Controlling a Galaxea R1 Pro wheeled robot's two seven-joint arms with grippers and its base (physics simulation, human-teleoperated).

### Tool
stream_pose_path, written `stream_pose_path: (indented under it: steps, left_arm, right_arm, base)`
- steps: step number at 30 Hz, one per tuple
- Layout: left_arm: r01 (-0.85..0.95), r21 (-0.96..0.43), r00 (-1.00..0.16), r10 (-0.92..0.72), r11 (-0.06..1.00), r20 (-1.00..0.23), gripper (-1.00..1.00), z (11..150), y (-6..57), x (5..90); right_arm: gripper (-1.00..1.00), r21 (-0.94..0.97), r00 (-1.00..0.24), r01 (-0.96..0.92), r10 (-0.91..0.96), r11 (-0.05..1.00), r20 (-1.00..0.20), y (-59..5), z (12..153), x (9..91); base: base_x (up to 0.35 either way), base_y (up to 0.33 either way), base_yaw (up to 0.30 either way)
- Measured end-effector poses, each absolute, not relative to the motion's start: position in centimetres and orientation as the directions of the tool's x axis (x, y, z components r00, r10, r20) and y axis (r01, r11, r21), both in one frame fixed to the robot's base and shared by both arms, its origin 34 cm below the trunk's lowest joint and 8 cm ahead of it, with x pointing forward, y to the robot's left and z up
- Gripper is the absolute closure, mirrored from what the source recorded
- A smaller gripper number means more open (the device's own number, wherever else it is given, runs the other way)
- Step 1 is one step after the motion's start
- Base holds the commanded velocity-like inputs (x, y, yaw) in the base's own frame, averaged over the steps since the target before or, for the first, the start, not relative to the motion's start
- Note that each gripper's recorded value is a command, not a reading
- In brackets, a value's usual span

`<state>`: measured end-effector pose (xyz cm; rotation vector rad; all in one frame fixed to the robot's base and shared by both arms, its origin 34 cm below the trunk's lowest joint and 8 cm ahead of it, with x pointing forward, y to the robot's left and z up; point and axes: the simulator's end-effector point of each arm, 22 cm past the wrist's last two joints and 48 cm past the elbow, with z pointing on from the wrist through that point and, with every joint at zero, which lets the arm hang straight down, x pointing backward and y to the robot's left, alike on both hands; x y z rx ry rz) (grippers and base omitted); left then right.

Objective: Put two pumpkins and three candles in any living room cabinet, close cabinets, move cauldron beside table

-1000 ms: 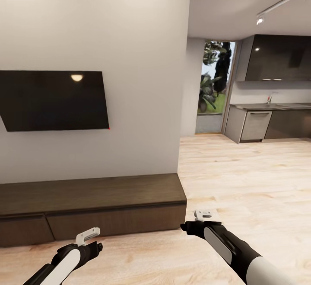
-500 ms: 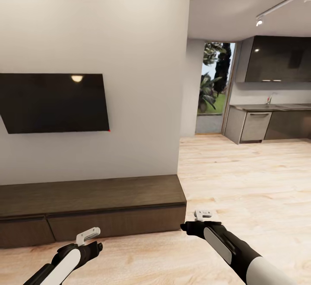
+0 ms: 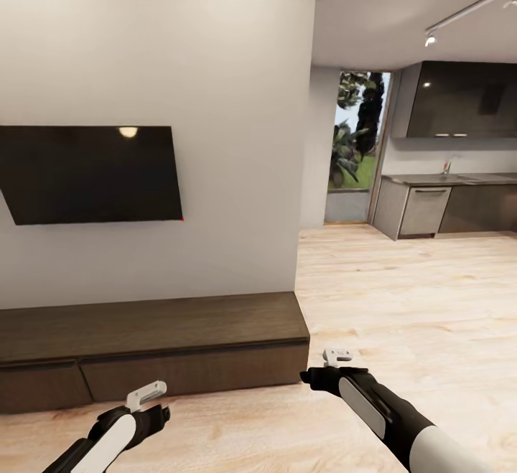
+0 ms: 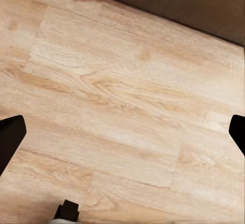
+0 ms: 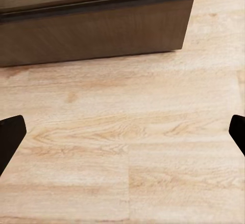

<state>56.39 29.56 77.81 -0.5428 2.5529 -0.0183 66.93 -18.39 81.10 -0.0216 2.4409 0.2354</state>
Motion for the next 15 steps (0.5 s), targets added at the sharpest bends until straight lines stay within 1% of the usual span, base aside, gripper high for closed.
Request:
stream_pose_path:
  steps: [7, 15]
  left_arm:
    - [-0.363, -0.141, -0.791, -0.384, 0.921, -0.476, -1.0, 77.8, 28.4, 56.1]
    - [-0.368, -0.124, -0.801, -0.382, 0.921, -0.46, -1.0, 77.5, 29.1, 55.2]
  right_arm:
    - [-1.0, 0.163, -0.772, -0.076, 0.046, 0.984, -0.634, -18.4, 81.9, 66.8]
    - [-1.0, 0.163, -0.772, -0.076, 0.045, 0.984, -0.634, -18.5, 82.8, 66.6]
  base:
    - [0.0, 0.0, 0.0]
    - [0.0, 0.0, 0.0]
